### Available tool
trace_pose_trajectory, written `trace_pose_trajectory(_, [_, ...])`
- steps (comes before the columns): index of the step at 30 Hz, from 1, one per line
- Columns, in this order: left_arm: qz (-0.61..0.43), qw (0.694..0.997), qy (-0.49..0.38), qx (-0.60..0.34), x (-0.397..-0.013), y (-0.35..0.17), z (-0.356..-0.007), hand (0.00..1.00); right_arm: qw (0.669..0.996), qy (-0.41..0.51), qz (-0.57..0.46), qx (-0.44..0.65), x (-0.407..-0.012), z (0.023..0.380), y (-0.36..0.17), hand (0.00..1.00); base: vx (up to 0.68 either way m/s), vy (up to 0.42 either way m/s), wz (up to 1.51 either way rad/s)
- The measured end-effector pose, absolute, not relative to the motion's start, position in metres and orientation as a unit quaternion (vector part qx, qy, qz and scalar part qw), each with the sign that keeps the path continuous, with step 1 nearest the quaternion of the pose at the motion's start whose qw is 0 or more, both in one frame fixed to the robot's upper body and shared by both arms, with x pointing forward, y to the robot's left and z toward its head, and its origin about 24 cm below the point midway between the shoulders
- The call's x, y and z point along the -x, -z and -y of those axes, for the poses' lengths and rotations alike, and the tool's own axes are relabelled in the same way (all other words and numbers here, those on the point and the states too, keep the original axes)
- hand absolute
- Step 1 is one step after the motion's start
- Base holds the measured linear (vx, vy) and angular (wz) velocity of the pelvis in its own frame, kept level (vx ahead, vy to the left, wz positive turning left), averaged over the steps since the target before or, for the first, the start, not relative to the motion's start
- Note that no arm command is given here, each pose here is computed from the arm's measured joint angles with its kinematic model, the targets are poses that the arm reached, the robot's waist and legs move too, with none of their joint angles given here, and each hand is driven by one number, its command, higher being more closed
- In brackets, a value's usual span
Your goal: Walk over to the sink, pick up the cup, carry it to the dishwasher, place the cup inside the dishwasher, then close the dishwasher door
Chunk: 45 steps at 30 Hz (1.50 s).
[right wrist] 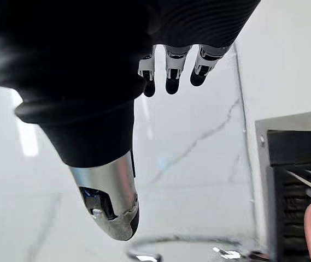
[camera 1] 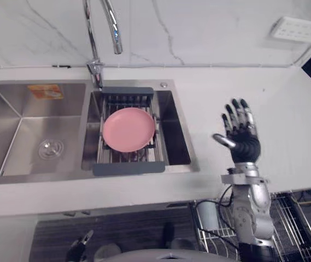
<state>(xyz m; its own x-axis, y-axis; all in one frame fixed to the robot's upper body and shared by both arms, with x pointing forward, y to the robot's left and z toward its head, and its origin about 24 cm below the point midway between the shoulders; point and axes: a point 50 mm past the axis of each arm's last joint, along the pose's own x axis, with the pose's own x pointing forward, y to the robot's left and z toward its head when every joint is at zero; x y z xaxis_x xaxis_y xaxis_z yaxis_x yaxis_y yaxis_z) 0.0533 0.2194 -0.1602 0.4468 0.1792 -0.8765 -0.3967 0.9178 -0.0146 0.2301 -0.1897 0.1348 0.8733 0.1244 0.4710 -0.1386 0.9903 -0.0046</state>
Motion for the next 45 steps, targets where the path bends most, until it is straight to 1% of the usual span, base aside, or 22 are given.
trace_pose_trajectory(2, [-0.503,0.841,-0.169,0.109,-0.053,0.161,-0.219,0.00,0.966,-0.061,0.243,0.057,-0.233,0.187,-0.139,0.00,0.03,-0.007,0.04])
trace_pose_trajectory(3, [-0.510,0.836,-0.170,0.108,-0.050,0.162,-0.219,0.00,0.962,-0.047,0.241,0.118,-0.234,0.187,-0.140,0.00,-0.01,0.009,0.07])
trace_pose_trajectory(5, [-0.515,0.834,-0.170,0.104,-0.049,0.162,-0.220,0.00,0.954,-0.038,0.242,0.170,-0.234,0.185,-0.141,0.00,-0.03,0.019,0.05])
trace_pose_trajectory(8, [-0.525,0.827,-0.174,0.098,-0.046,0.163,-0.225,0.00,0.913,-0.067,0.269,0.299,-0.236,0.165,-0.152,0.00,-0.10,0.017,0.08])
trace_pose_trajectory(10, [-0.534,0.821,-0.179,0.096,-0.041,0.163,-0.227,0.00,0.893,-0.083,0.275,0.347,-0.239,0.156,-0.154,0.00,-0.12,-0.021,0.07])
trace_pose_trajectory(12, [-0.545,0.813,-0.184,0.096,-0.035,0.165,-0.229,0.00,0.883,-0.095,0.271,0.373,-0.242,0.152,-0.155,0.00,-0.10,-0.035,0.10])
trace_pose_trajectory(15, [-0.553,0.804,-0.192,0.101,-0.030,0.165,-0.231,0.00,0.873,-0.126,0.256,0.395,-0.245,0.146,-0.153,0.00,-0.12,-0.049,0.21])
trace_pose_trajectory(16, [-0.556,0.802,-0.196,0.102,-0.027,0.165,-0.231,0.00,0.865,-0.140,0.249,0.413,-0.246,0.142,-0.151,0.00,-0.11,-0.043,0.03])
trace_pose_trajectory(19, [-0.561,0.799,-0.194,0.095,-0.023,0.165,-0.233,0.00,0.852,-0.164,0.233,0.440,-0.249,0.136,-0.147,0.00,-0.10,-0.040,0.01])
trace_pose_trajectory(24, [-0.555,0.803,-0.193,0.100,-0.028,0.165,-0.235,0.00,0.850,-0.187,0.189,0.455,-0.264,0.132,-0.132,0.00,-0.04,-0.016,0.10])
trace_pose_trajectory(26, [-0.554,0.805,-0.188,0.099,-0.029,0.164,-0.235,0.00,0.839,-0.208,0.164,0.476,-0.270,0.129,-0.121,0.00,0.00,0.006,0.05])
trace_pose_trajectory(30, [-0.553,0.807,-0.184,0.093,-0.032,0.163,-0.237,0.00,0.835,-0.231,0.131,0.482,-0.279,0.127,-0.107,0.00,0.01,0.004,0.08])
trace_pose_trajectory(36, [-0.550,0.810,-0.183,0.090,-0.036,0.161,-0.241,0.00,0.830,-0.234,0.093,0.498,-0.295,0.137,-0.096,0.00,0.01,0.010,0.11])
trace_pose_trajectory(45, [-0.545,0.813,-0.186,0.087,-0.037,0.159,-0.247,0.00,0.823,-0.236,0.065,0.513,-0.307,0.144,-0.084,0.00,-0.04,0.009,0.12])
